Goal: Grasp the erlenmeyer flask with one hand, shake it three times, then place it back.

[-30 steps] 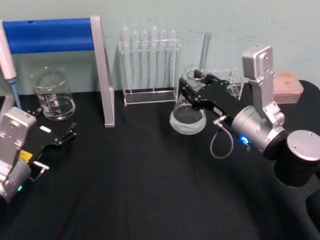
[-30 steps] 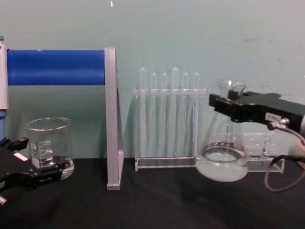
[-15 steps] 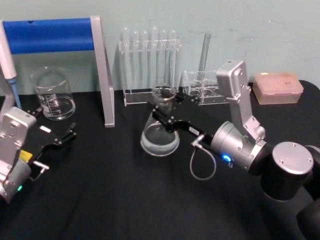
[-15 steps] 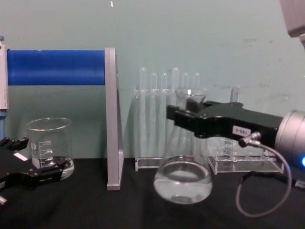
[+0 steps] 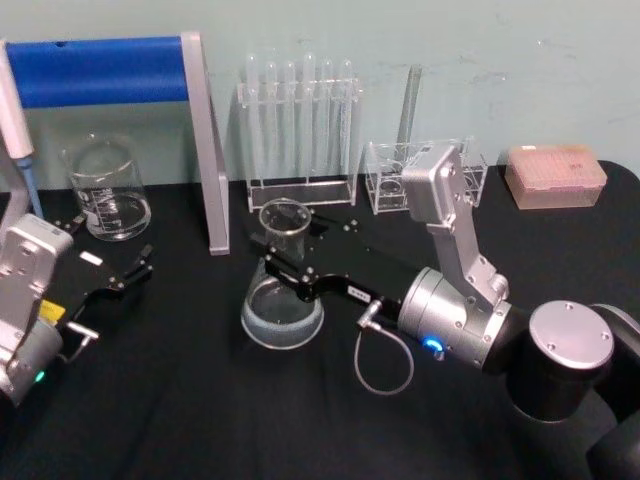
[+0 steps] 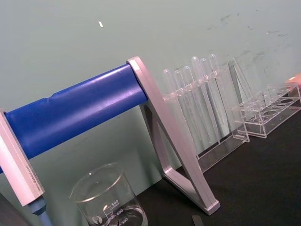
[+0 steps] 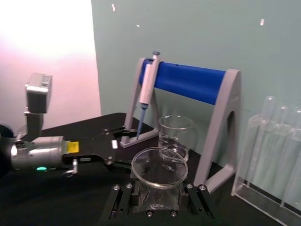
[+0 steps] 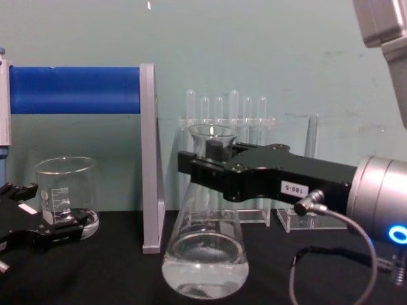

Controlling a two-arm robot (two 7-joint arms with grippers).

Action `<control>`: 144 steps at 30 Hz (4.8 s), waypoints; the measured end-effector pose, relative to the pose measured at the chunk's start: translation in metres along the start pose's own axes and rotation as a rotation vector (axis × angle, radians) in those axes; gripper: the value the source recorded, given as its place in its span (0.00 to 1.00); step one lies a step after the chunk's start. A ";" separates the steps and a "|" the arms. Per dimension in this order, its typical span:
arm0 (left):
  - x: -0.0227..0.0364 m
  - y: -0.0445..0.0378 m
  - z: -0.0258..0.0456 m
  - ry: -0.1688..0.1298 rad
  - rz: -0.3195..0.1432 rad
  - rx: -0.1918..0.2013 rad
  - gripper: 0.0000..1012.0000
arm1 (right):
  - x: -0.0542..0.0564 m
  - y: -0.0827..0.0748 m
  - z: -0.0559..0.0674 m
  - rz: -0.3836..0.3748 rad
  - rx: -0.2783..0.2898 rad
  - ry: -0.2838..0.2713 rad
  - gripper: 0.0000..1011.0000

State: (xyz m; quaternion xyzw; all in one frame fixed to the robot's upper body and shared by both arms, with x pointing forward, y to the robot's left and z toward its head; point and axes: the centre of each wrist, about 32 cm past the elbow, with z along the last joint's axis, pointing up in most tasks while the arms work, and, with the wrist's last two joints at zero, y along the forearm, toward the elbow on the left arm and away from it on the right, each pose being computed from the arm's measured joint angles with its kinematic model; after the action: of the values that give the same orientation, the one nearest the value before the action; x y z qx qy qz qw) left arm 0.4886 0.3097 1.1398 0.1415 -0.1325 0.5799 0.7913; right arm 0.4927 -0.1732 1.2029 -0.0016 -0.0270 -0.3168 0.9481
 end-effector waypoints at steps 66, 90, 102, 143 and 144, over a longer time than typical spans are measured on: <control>0.0000 0.0000 0.0000 0.000 0.000 0.000 0.99 | 0.070 -0.029 -0.001 -0.389 -0.018 -0.052 0.45; 0.0000 0.0000 0.0000 0.000 0.000 0.000 0.99 | 0.019 -0.011 -0.002 -0.092 -0.018 -0.017 0.45; 0.0000 0.0000 0.0000 0.000 0.000 0.000 0.99 | 0.003 -0.007 -0.003 0.009 -0.025 -0.015 0.45; 0.0000 0.0000 0.0000 0.000 0.000 0.000 0.99 | 0.062 -0.024 -0.002 -0.337 -0.024 -0.046 0.45; 0.0000 0.0000 0.0000 0.000 0.000 0.000 0.99 | 0.064 -0.025 -0.002 -0.346 -0.024 -0.046 0.44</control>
State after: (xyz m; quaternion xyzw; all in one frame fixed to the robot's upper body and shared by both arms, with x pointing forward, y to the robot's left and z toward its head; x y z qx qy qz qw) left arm 0.4886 0.3097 1.1398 0.1415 -0.1325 0.5799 0.7913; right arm 0.5288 -0.2318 1.2038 -0.0154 -0.0450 -0.4757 0.8783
